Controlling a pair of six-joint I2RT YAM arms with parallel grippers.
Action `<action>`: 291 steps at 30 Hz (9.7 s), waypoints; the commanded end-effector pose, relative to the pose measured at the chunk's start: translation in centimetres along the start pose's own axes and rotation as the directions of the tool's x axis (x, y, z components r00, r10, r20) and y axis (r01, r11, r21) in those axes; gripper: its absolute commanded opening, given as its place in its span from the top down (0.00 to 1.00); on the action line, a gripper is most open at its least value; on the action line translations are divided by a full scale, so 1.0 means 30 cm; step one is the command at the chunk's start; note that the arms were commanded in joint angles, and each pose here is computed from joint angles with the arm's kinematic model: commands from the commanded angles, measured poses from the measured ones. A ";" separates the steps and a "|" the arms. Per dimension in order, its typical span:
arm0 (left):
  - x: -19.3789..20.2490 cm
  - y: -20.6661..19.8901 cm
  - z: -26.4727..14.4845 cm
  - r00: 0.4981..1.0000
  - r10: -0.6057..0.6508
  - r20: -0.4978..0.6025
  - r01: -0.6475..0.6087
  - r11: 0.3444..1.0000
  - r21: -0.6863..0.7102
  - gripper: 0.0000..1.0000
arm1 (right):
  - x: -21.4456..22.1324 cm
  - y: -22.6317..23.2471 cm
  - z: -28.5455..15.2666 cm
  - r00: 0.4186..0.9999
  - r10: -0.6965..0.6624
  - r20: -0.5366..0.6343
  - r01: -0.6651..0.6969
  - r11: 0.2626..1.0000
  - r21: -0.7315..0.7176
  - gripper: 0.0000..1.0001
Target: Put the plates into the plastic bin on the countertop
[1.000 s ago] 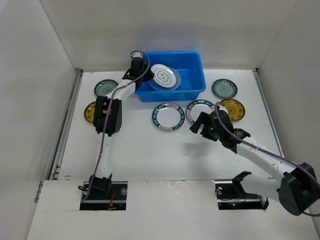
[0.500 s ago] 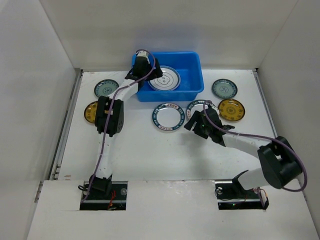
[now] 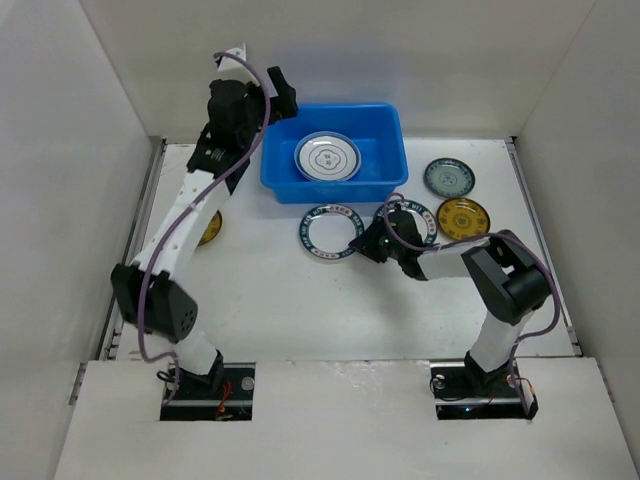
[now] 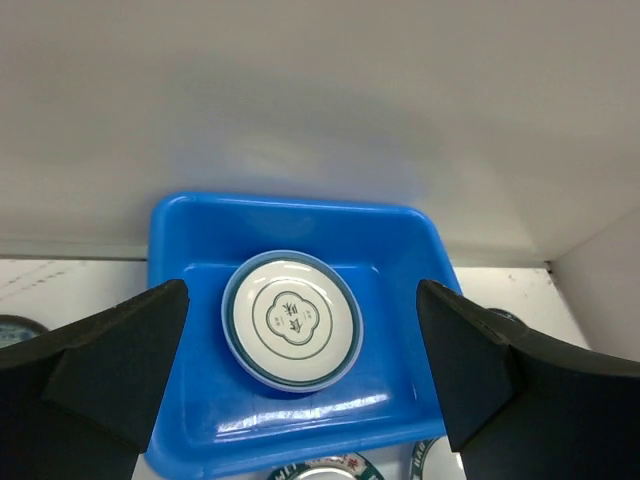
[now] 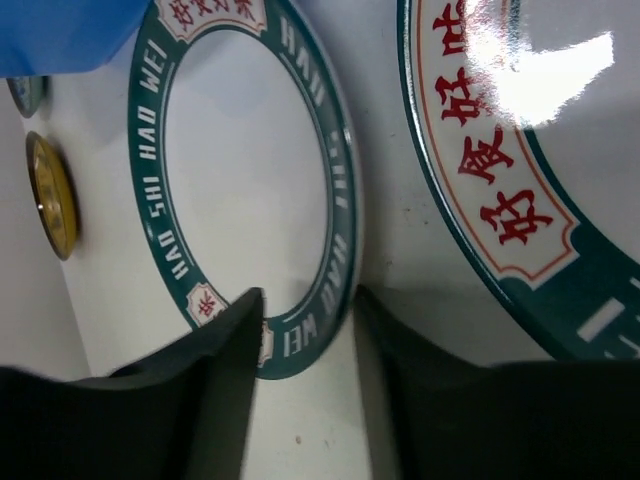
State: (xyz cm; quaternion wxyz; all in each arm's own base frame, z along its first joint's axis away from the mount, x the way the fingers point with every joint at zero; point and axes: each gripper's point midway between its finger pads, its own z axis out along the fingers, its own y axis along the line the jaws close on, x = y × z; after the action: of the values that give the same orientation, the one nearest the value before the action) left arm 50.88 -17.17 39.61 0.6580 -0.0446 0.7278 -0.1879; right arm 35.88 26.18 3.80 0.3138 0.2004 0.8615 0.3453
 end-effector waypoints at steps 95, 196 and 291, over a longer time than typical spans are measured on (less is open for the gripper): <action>0.774 0.248 -0.617 0.872 -0.334 -0.359 0.255 0.934 -0.249 0.00 | -0.464 0.143 -0.423 0.627 -0.777 0.063 0.647 0.564 0.513 0.10; 0.725 0.441 -0.825 0.876 -0.429 -0.220 0.330 0.866 -0.376 0.00 | -0.585 0.840 0.071 0.241 -0.954 0.179 0.875 0.293 0.385 1.00; 0.425 0.914 -0.535 0.759 -0.586 0.283 0.627 0.539 -0.563 1.00 | -0.430 -0.095 -0.828 0.835 -0.276 0.475 0.158 0.949 0.274 0.08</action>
State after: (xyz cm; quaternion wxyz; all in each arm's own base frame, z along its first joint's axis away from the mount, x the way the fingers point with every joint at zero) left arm 36.76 8.23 11.62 0.4450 -0.5750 0.6734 -0.1340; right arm 28.29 5.39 22.45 0.5737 0.1841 0.7887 0.1220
